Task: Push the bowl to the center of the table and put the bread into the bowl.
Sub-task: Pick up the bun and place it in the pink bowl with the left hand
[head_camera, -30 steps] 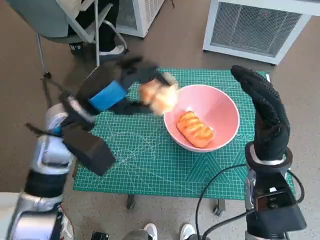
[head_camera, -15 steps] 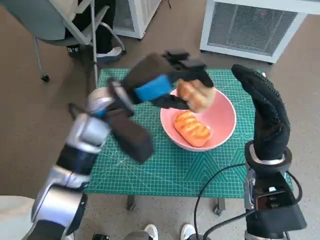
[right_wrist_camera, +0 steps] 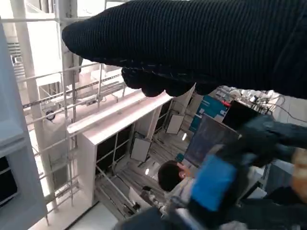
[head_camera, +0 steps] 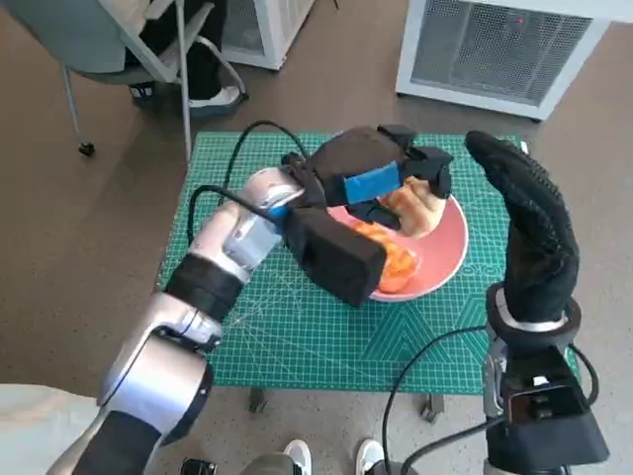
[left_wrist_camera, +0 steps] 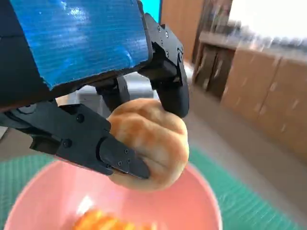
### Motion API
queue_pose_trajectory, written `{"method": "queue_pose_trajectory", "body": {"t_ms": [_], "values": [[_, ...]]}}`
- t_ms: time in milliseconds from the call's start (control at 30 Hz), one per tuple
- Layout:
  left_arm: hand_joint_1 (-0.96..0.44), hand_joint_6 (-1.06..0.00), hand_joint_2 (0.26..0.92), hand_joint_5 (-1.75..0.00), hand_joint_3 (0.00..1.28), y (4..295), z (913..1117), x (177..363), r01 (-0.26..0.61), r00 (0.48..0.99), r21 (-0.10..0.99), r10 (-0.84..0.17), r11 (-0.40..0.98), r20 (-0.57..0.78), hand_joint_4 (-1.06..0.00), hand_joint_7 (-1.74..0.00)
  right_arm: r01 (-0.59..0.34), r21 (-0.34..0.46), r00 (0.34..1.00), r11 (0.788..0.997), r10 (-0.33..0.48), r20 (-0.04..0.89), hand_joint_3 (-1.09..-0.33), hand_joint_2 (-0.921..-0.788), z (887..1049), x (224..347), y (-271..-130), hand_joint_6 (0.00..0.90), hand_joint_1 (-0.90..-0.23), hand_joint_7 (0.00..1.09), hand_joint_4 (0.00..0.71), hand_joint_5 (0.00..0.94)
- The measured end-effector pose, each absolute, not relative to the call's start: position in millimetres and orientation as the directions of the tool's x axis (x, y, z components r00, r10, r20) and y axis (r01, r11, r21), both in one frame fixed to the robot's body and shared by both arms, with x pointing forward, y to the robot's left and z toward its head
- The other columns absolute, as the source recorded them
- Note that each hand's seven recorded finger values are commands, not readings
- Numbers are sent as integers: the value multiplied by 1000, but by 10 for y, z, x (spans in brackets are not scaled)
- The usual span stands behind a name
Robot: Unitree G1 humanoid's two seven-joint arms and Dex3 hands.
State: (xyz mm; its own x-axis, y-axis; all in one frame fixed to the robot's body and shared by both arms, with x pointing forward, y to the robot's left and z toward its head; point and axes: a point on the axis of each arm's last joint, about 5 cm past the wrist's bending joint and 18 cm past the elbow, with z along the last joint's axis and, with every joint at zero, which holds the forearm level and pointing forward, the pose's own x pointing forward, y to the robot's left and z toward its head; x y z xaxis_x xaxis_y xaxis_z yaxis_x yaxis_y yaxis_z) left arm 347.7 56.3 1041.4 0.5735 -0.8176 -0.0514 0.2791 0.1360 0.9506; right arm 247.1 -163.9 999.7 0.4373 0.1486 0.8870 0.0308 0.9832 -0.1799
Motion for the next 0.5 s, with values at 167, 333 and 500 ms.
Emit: {"method": "queue_pose_trajectory", "body": {"t_ms": [167, 333, 500], "values": [[-277, -304, 921, -16, 118, 550, 10343, 3488, 335, 582, 938, -803, 89, -132, -197, -148, 38, -177, 437, 983, 143, 888, -530, -921, 10004, 2461, -1653, 97, -372, 760, 425, 10], [-264, -283, 921, -2, 113, 563, 10353, 3497, 380, 577, 921, -799, 84, -166, -127, -102, 43, -176, 437, 983, 140, 889, -528, -921, 10011, 2455, -1663, 101, -374, 749, 426, 10], [-247, -278, 921, -3, 108, 609, 10368, 3496, 421, 568, 893, -813, 159, -124, -104, -85, 45, -177, 438, 983, 140, 888, -526, -921, 10013, 2455, -1670, 105, -369, 740, 427, 9]]}}
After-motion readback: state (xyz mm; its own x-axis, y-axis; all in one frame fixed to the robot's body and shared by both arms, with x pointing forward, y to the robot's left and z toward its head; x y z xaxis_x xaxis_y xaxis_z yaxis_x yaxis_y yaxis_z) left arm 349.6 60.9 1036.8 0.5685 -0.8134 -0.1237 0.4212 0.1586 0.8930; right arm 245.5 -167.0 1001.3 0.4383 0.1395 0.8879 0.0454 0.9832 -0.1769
